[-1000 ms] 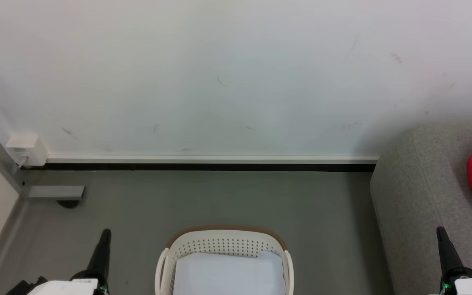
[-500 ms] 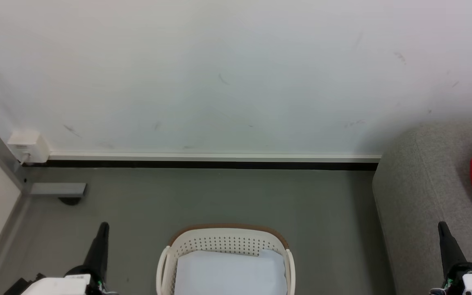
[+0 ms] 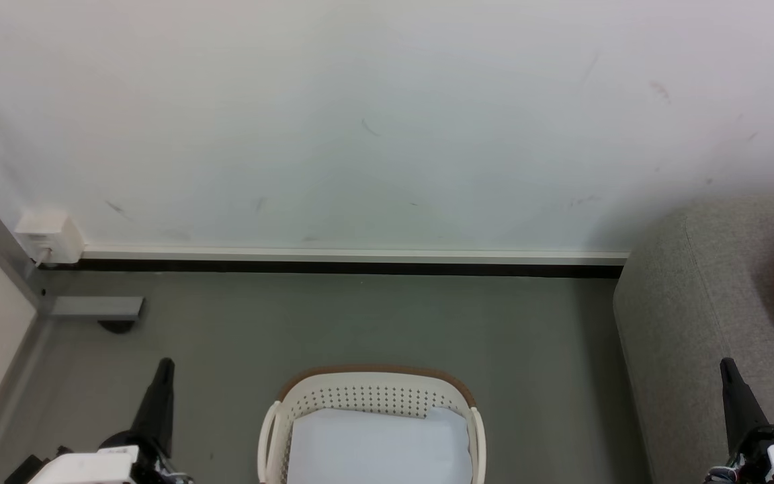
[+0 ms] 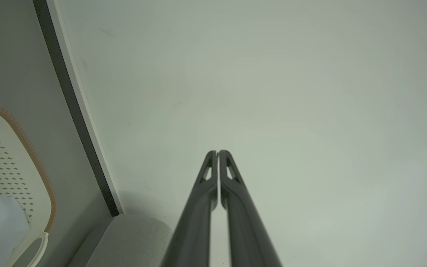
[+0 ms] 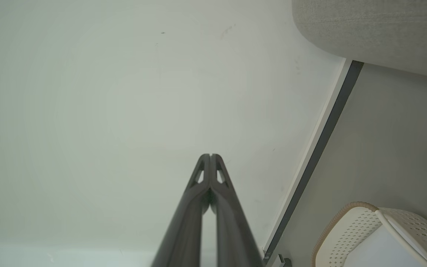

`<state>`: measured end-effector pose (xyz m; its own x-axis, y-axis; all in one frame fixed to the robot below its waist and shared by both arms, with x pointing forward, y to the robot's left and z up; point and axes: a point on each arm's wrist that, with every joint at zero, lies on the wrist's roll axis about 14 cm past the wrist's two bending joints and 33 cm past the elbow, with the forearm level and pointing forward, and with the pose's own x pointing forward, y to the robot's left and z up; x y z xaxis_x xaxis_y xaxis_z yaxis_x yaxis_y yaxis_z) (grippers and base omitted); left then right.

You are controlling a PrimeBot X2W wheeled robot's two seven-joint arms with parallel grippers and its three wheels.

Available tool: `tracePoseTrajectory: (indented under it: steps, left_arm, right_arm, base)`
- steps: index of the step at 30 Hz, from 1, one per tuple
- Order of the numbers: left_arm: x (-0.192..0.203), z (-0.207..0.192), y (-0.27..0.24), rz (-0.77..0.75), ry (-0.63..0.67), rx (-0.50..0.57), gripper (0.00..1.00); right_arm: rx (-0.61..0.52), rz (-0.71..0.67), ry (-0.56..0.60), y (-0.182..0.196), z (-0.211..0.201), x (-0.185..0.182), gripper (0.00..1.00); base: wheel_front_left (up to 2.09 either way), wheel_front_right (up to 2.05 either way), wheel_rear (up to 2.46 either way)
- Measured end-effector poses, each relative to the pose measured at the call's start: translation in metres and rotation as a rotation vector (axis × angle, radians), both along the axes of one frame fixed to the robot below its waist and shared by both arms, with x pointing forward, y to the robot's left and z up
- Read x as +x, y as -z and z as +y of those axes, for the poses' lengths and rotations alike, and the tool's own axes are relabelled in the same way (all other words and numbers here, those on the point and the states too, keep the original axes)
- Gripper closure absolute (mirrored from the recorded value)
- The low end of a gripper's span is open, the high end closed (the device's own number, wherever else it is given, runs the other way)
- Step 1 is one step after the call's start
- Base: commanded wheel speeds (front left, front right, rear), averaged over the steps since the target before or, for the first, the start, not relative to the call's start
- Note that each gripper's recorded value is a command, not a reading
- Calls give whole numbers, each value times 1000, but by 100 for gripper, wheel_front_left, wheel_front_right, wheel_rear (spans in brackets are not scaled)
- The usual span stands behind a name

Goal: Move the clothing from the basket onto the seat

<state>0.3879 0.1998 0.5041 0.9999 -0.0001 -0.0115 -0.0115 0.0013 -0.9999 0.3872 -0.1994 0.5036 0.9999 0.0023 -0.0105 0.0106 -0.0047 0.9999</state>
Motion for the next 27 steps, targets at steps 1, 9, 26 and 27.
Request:
tracePoseTrajectory:
  steps: [1, 9, 26, 27]
  left_arm:
    - [0, 0, 0, 0, 0, 0, 100]
    - [0, 0, 0, 0, -1, 0, 100]
    - [0, 0, 0, 0, 0, 0, 100]
    - [0, 0, 0, 0, 0, 0, 100]
  right_arm:
    - [0, 0, 0, 0, 0, 0, 100]
    - [0, 0, 0, 0, 0, 0, 100]
    - [1, -1, -1, 0, 0, 0, 100]
    - [1, -1, 0, 0, 0, 0, 100]
  base:
    - [0, 0, 0]
    - [0, 0, 0]
    - [0, 0, 0]
    - [0, 0, 0]
